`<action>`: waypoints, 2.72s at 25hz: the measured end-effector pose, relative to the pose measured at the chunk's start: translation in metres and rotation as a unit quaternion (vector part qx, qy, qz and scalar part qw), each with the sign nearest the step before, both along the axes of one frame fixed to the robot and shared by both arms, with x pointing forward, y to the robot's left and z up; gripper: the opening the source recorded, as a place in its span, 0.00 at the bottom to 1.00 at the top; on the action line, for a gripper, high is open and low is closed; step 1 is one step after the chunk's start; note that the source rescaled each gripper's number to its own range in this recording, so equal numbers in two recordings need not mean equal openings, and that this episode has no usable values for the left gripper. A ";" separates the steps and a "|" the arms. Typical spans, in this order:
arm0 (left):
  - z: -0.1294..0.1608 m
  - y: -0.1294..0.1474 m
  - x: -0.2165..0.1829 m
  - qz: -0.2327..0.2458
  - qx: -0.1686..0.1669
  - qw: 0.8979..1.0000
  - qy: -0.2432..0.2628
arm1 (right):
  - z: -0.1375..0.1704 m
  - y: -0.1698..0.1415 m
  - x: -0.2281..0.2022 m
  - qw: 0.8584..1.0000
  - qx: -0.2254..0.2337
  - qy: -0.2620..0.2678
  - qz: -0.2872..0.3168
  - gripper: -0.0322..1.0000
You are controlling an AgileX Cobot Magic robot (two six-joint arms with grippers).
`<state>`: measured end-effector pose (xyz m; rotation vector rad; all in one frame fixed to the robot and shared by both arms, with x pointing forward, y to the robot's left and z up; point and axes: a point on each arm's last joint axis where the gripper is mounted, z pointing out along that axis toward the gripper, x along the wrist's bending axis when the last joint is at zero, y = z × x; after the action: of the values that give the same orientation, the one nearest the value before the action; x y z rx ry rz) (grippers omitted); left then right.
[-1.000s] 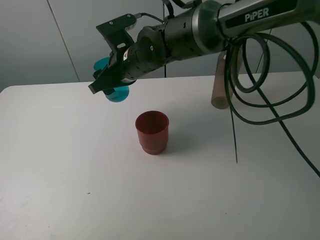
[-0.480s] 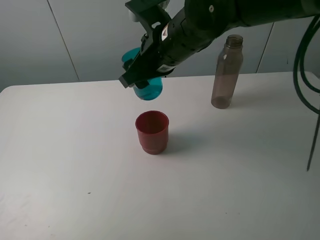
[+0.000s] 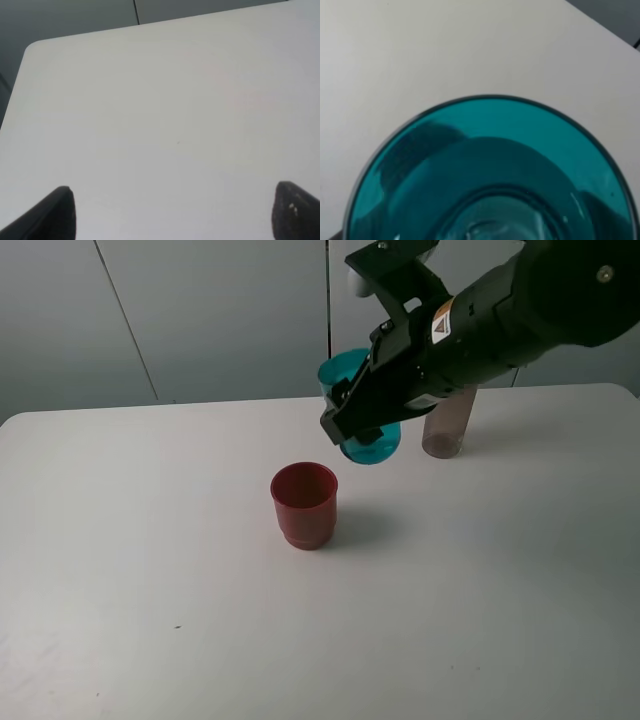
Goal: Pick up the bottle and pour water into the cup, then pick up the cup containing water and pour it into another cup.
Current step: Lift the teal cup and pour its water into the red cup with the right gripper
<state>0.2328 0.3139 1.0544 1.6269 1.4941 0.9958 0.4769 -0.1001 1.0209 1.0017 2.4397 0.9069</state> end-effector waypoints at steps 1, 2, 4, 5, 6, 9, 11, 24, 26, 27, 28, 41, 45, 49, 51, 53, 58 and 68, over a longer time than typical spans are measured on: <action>0.000 0.000 0.000 0.000 0.000 1.000 0.000 | -0.002 -0.002 -0.003 1.000 -0.003 0.002 0.001 0.16; 0.000 0.000 0.000 0.000 0.000 1.000 0.000 | -0.007 -0.004 -0.005 1.000 -0.009 0.008 0.001 0.16; 0.000 0.000 0.000 0.000 0.000 1.000 0.000 | -0.012 -0.008 -0.009 1.000 -0.016 0.015 0.001 0.16; 0.000 0.000 0.000 0.000 0.000 1.000 0.000 | -0.012 -0.009 -0.011 1.000 -0.017 0.016 0.001 0.16; 0.000 0.000 0.000 0.000 0.000 1.000 0.000 | -0.012 -0.010 -0.012 1.000 -0.018 0.018 0.001 0.16; 0.000 0.000 0.000 0.000 0.000 1.000 0.000 | -0.004 -0.012 -0.014 1.000 -0.011 0.009 0.001 0.16; 0.000 0.000 0.000 0.000 0.000 1.000 0.000 | -0.001 -0.014 -0.016 1.000 -0.011 0.007 0.001 0.16; 0.000 0.000 0.000 0.000 0.000 1.000 0.000 | -0.020 -0.024 -0.020 0.998 -0.061 -0.004 0.012 0.16; 0.000 0.000 0.000 0.000 0.000 1.000 0.000 | -0.026 -0.021 -0.017 0.998 -0.062 -0.007 0.015 0.16; 0.000 0.000 0.000 0.000 0.000 1.000 0.000 | -0.030 -0.019 -0.015 0.998 -0.061 -0.007 0.016 0.16; 0.000 0.000 0.000 0.000 0.000 1.000 0.000 | -0.034 -0.017 -0.013 0.998 -0.064 -0.007 0.019 0.16; 0.000 0.000 0.000 0.000 0.000 1.000 0.000 | -0.057 -0.005 0.003 0.988 -0.115 -0.057 0.090 0.16; 0.000 0.000 0.000 0.000 0.000 1.000 0.000 | -0.060 0.001 0.013 0.984 -0.129 -0.065 0.102 0.16; 0.000 0.000 0.000 0.000 0.000 1.000 0.000 | -0.067 0.006 0.020 0.980 -0.147 -0.070 0.117 0.16; 0.000 0.000 0.000 0.000 0.000 1.000 0.000 | -0.069 0.007 0.021 0.977 -0.154 -0.073 0.125 0.16; 0.000 0.000 0.000 0.000 0.000 1.000 0.000 | -0.071 0.006 0.024 0.975 -0.161 -0.078 0.131 0.16; 0.000 0.000 0.000 0.000 0.000 1.000 0.000 | -0.071 0.003 0.027 0.967 -0.182 -0.097 0.152 0.16; 0.000 0.000 0.000 0.000 0.000 1.000 0.000 | -0.071 0.012 0.039 0.955 -0.203 -0.123 0.176 0.16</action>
<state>0.2328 0.3139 1.0544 1.6269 1.4941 0.9958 0.5160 -0.0882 0.9494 0.2969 2.4788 0.5492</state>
